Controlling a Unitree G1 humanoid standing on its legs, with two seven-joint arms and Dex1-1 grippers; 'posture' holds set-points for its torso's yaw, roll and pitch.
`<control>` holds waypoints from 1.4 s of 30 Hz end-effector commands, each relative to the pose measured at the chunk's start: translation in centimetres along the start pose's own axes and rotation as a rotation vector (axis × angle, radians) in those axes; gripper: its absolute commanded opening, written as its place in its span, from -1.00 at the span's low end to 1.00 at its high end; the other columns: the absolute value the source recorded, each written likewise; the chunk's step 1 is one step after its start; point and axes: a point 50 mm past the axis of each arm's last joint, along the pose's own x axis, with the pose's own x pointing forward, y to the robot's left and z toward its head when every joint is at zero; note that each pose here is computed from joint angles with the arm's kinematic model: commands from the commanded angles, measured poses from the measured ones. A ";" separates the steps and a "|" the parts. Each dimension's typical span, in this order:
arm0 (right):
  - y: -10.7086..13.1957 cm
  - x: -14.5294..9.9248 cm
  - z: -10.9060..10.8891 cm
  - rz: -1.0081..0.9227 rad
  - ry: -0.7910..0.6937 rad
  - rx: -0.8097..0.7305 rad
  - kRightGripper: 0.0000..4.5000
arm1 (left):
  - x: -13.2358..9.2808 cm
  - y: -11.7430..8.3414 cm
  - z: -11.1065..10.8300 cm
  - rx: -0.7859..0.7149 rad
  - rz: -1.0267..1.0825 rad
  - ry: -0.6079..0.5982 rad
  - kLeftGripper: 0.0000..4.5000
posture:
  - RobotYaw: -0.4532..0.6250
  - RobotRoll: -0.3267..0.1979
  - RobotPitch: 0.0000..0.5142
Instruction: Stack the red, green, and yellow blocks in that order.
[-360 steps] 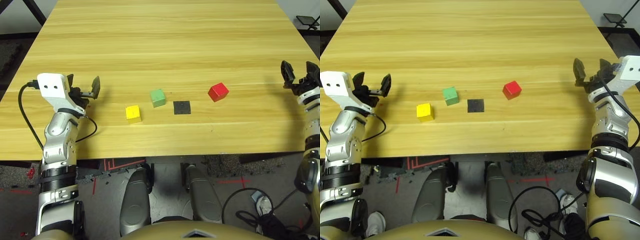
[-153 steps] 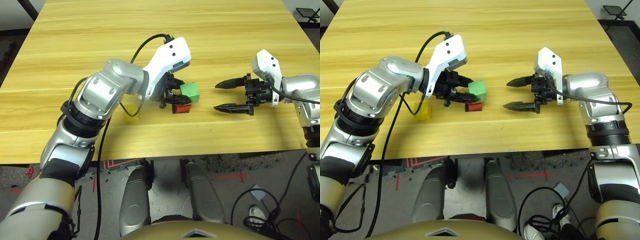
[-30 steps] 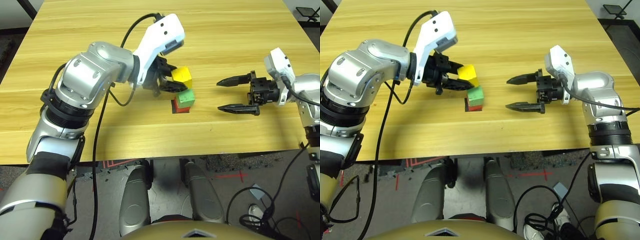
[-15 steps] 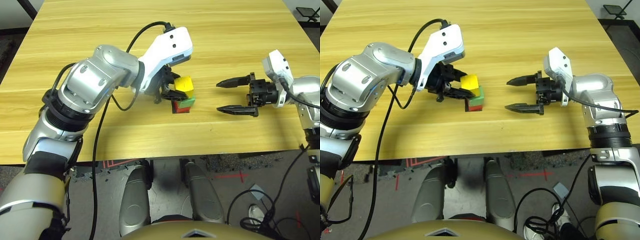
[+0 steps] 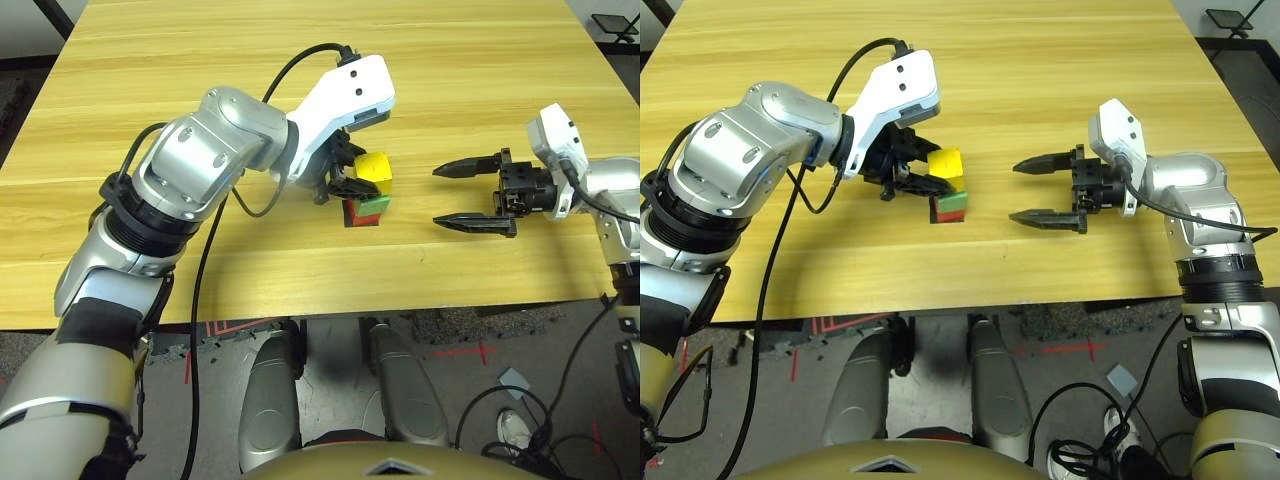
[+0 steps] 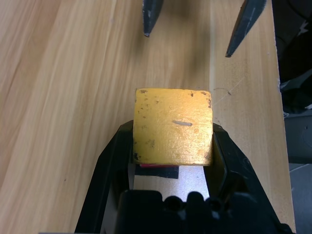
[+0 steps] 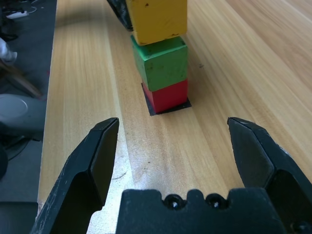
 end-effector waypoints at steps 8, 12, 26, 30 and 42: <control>0.5 -0.4 0.1 -0.009 -0.003 0.001 1.00 | 0.6 -0.5 0.2 0.035 -0.028 0.006 -0.08 | -0.19 0.56 0.08; 0.5 -0.3 0.0 -0.009 -0.005 0.005 1.00 | 0.8 -0.5 -0.1 0.022 -0.028 0.021 -0.08 | -0.18 0.57 0.09; 0.2 -0.4 0.2 -0.001 -0.013 0.001 1.00 | -1.9 0.0 0.9 -0.048 -0.009 -0.125 0.99 | -0.14 0.53 0.06; -0.2 -1.4 0.6 -0.021 -0.028 0.019 1.00 | -5.4 -1.3 0.2 -0.088 -0.106 -0.171 0.99 | -0.13 0.49 0.03; -1.5 -11.4 -5.6 -0.979 -0.132 0.250 1.00 | -12.7 3.0 -10.5 -0.351 0.953 -0.424 0.99 | -0.11 0.15 0.01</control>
